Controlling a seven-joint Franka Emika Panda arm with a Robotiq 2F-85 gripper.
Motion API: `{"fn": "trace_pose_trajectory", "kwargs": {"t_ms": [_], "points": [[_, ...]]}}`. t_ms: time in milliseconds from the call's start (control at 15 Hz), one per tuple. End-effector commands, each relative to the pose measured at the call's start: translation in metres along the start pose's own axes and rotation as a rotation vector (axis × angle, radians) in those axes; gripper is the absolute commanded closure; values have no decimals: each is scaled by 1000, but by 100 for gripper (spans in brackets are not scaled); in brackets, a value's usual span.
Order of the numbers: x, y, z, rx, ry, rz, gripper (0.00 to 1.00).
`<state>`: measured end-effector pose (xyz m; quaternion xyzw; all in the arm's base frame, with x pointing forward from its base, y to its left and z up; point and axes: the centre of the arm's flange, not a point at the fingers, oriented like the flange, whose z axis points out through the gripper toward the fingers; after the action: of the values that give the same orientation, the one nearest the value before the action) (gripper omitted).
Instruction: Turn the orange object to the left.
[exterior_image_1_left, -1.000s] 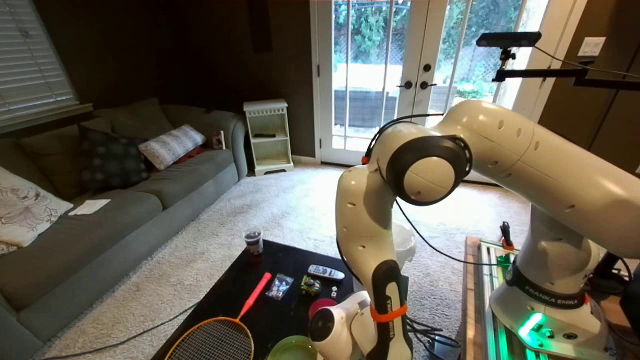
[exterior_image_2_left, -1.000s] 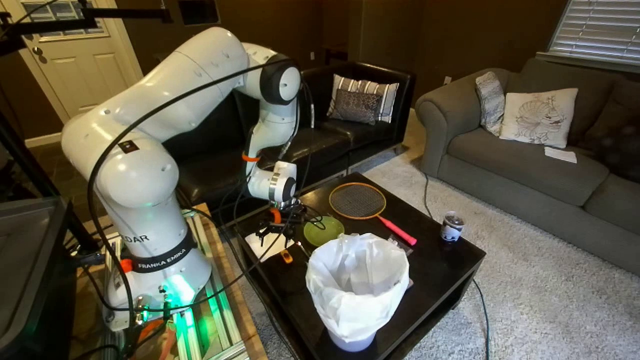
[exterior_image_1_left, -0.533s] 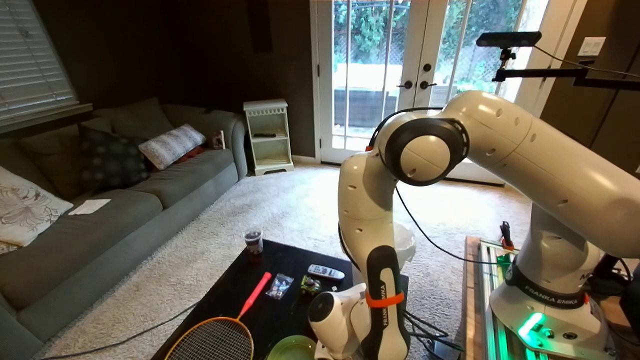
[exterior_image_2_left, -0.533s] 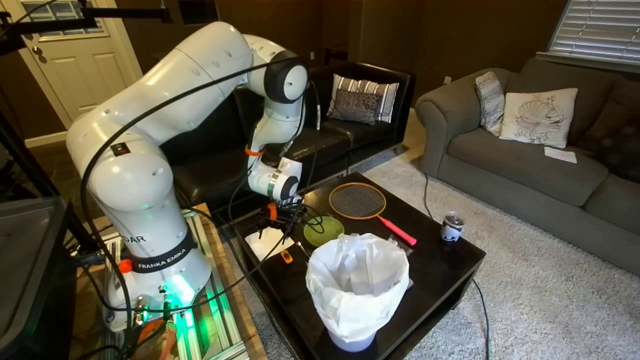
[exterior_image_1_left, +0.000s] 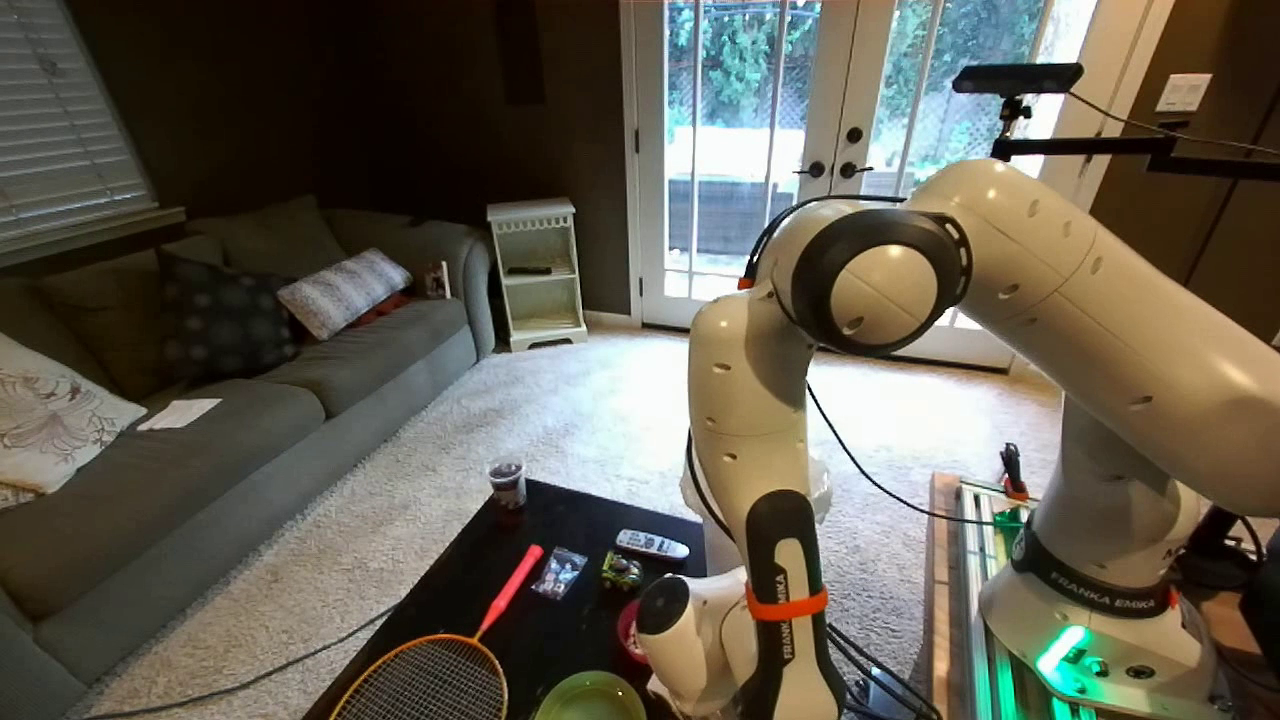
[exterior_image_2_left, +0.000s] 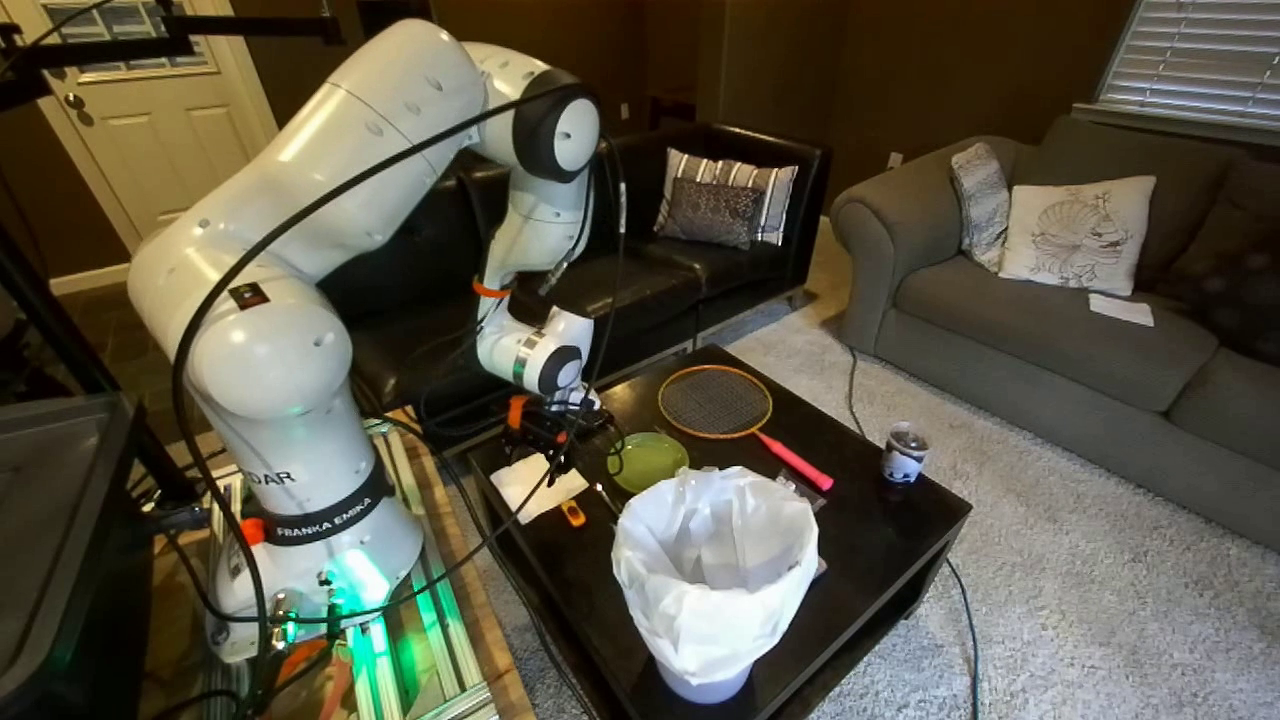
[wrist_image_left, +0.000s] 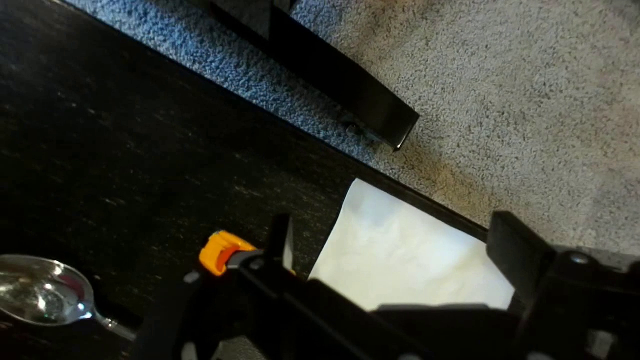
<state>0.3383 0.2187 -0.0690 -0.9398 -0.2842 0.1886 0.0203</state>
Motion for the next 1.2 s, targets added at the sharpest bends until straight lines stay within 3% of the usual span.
{"fn": "trace_pose_trajectory", "kwargs": {"t_ms": [0, 1133], "points": [[-21, -14, -17, -36, 11, 131, 0], [-51, -37, -46, -235, 266, 325, 0]]}}
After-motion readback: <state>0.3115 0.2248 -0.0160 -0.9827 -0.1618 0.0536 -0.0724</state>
